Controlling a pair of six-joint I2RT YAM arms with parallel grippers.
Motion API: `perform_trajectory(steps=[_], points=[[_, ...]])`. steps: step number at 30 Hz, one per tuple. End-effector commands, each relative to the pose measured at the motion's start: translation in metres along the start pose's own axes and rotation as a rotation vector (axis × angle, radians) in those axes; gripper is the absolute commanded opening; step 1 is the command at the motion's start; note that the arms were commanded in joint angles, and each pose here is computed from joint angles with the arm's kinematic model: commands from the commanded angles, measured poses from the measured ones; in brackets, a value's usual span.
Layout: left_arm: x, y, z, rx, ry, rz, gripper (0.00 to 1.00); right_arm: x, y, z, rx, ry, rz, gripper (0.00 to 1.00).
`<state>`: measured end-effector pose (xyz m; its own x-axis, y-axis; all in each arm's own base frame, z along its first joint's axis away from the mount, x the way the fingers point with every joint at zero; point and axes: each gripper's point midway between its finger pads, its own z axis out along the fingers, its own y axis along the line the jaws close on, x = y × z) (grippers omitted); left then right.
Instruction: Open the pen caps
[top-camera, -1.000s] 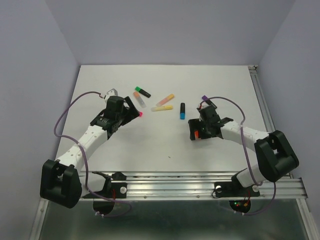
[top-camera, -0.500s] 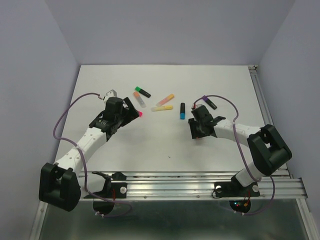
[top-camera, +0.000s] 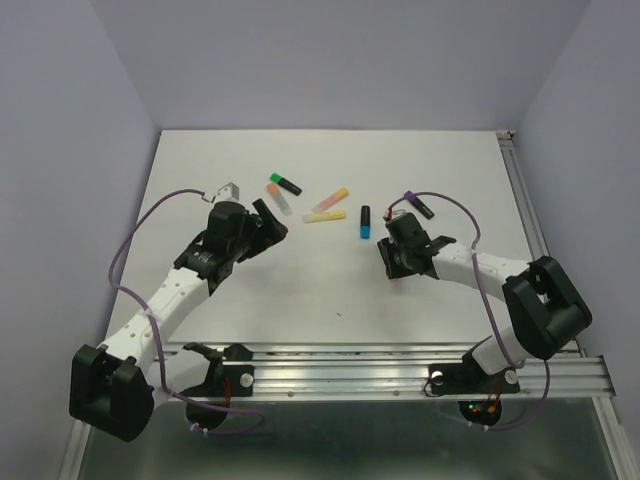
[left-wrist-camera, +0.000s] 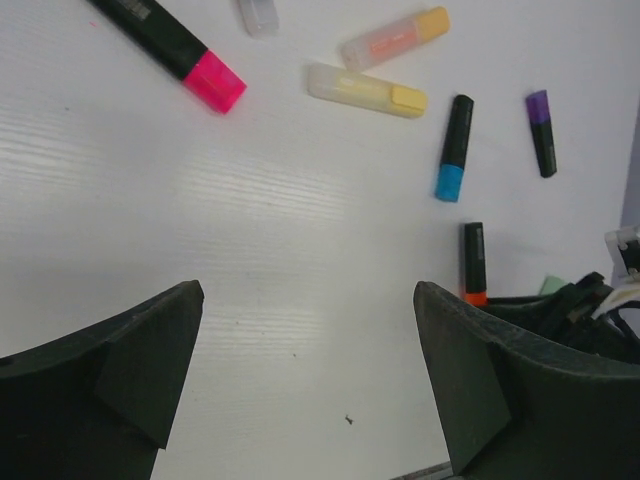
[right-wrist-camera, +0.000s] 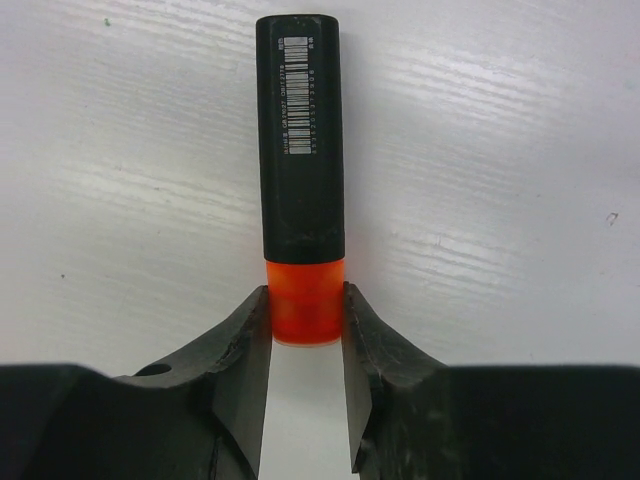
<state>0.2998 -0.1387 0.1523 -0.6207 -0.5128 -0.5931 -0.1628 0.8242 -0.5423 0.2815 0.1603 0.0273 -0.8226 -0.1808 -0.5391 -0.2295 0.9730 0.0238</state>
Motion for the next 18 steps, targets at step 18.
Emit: perform_trajectory(steps=[18], points=[[0.081,-0.156,-0.007,0.492,0.194,-0.01,0.98,-0.036,0.137,-0.125,-0.796,-0.238,-0.02,0.01]])
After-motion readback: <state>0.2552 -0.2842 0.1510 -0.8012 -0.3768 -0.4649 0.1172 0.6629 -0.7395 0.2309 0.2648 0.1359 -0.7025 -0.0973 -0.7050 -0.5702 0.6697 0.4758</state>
